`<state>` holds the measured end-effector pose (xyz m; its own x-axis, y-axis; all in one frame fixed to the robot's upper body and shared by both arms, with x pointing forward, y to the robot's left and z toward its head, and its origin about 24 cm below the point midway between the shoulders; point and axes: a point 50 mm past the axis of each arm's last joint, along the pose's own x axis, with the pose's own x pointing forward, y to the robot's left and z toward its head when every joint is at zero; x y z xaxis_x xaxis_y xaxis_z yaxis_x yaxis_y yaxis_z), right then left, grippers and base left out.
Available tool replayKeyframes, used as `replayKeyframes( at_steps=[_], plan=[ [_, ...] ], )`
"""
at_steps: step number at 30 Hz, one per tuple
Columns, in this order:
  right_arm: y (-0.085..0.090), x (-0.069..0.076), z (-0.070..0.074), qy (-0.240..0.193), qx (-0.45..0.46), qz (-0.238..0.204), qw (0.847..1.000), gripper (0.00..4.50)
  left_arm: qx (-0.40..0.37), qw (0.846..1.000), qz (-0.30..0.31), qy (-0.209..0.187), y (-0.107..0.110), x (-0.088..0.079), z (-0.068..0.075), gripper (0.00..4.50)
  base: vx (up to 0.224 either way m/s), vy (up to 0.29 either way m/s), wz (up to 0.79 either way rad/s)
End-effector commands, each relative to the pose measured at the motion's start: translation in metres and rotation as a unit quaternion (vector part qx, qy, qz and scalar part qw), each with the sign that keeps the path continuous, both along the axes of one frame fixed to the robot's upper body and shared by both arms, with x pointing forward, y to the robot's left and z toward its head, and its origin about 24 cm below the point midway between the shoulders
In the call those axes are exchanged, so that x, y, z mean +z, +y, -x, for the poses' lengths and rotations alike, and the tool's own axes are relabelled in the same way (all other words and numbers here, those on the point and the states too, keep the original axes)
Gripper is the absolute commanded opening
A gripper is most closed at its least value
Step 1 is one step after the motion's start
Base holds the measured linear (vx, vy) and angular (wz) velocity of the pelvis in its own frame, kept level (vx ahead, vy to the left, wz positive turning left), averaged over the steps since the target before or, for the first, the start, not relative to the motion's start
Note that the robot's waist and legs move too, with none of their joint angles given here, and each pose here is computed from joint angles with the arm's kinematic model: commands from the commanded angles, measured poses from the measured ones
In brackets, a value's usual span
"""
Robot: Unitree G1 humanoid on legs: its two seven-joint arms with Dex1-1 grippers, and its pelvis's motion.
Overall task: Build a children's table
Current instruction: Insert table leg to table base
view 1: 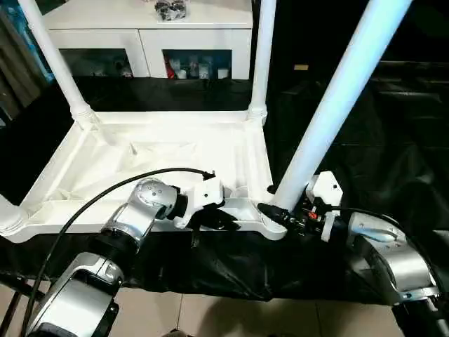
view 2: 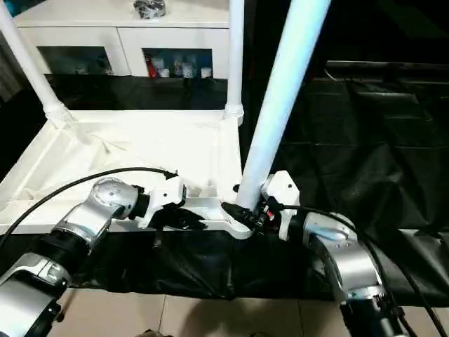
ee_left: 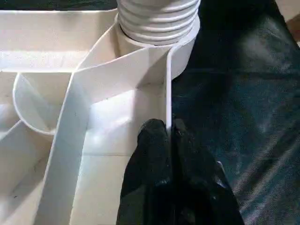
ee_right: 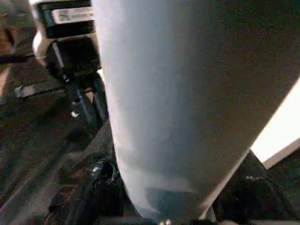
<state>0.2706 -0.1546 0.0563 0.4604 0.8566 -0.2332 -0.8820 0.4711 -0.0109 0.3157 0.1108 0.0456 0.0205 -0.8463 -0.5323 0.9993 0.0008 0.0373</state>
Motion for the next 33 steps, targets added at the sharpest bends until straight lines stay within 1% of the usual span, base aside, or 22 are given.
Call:
replayKeyframes(
  at_steps=[1, 6, 11, 14, 16, 18, 20, 21, 22, 25, 27, 28, 30, 31, 32, 33],
  plan=[
    [0.005, -0.035, 0.019, 0.095, 0.044, 0.026, 0.994, 1.95, -0.022, 0.999, 0.023, -0.022, -0.004, 0.014, -0.004, 0.00, 0.000, 0.000, 0.00],
    [0.006, -0.035, 0.027, 0.108, 0.092, 0.037, 0.989, 1.95, -0.038, 0.999, 0.018, -0.017, -0.005, 0.016, -0.004, 0.00, 0.000, 0.000, 0.00],
    [0.008, -0.036, 0.029, 0.110, 0.099, 0.032, 0.988, 1.95, -0.040, 0.999, 0.015, -0.019, -0.005, 0.017, -0.005, 0.00, 0.000, 0.000, 0.00],
    [0.008, -0.036, 0.033, 0.126, 0.119, 0.025, 0.984, 1.95, -0.041, 0.999, 0.023, -0.013, -0.007, 0.018, -0.006, 0.00, 0.000, 0.000, 0.00],
    [0.008, -0.036, 0.034, 0.127, 0.121, 0.025, 0.984, 1.95, -0.041, 0.999, 0.024, -0.012, -0.007, 0.019, -0.006, 0.00, 0.000, 0.000, 0.00],
    [0.007, -0.036, 0.031, 0.118, 0.107, 0.028, 0.987, 1.94, -0.033, 0.999, 0.030, -0.012, -0.008, 0.020, -0.008, 0.00, 0.000, 0.000, 0.00],
    [0.007, -0.037, 0.020, 0.095, 0.057, 0.032, 0.993, 1.94, -0.005, 0.999, 0.036, -0.016, -0.010, 0.021, -0.012, 0.00, 0.000, 0.000, 0.00],
    [0.007, -0.037, 0.018, 0.091, 0.048, 0.032, 0.994, 1.94, 0.000, 0.999, 0.036, -0.017, -0.010, 0.021, -0.013, 0.00, 0.000, 0.000, 0.00],
    [0.007, -0.037, 0.010, 0.078, 0.010, 0.036, 0.996, 1.94, 0.020, 0.999, 0.037, -0.022, -0.012, 0.021, -0.016, 0.00, 0.000, 0.000, 0.00],
    [0.007, -0.041, -0.003, 0.060, -0.061, 0.050, 0.995, 1.94, 0.061, 0.997, 0.046, -0.034, -0.017, 0.024, -0.023, 0.00, 0.000, 0.000, 0.00],
    [0.008, -0.046, -0.010, 0.062, -0.114, 0.060, 0.990, 1.94, 0.090, 0.994, 0.050, -0.038, -0.024, 0.026, -0.026, 0.00, 0.000, 0.000, 0.00],
    [0.008, -0.046, -0.010, 0.063, -0.118, 0.061, 0.989, 1.94, 0.093, 0.994, 0.050, -0.039, -0.025, 0.026, -0.027, 0.00, 0.000, 0.000, 0.00],
    [0.012, -0.054, -0.015, 0.085, -0.165, 0.066, 0.980, 1.94, 0.119, 0.990, 0.054, -0.043, -0.036, 0.028, -0.029, 0.00, 0.000, 0.000, 0.00],
    [0.013, -0.056, -0.016, 0.090, -0.175, 0.068, 0.978, 1.94, 0.124, 0.990, 0.055, -0.044, -0.039, 0.029, -0.029, 0.00, 0.000, 0.000, 0.00],
    [0.016, -0.060, -0.020, 0.101, -0.205, 0.069, 0.971, 1.94, 0.141, 0.987, 0.060, -0.042, -0.048, 0.029, -0.029, 0.00, 0.000, 0.000, 0.00],
    [0.017, -0.061, -0.021, 0.103, -0.214, 0.069, 0.969, 1.94, 0.146, 0.987, 0.062, -0.041, -0.050, 0.029, -0.029, 0.00, 0.000, 0.000, 0.00]
  ],
)
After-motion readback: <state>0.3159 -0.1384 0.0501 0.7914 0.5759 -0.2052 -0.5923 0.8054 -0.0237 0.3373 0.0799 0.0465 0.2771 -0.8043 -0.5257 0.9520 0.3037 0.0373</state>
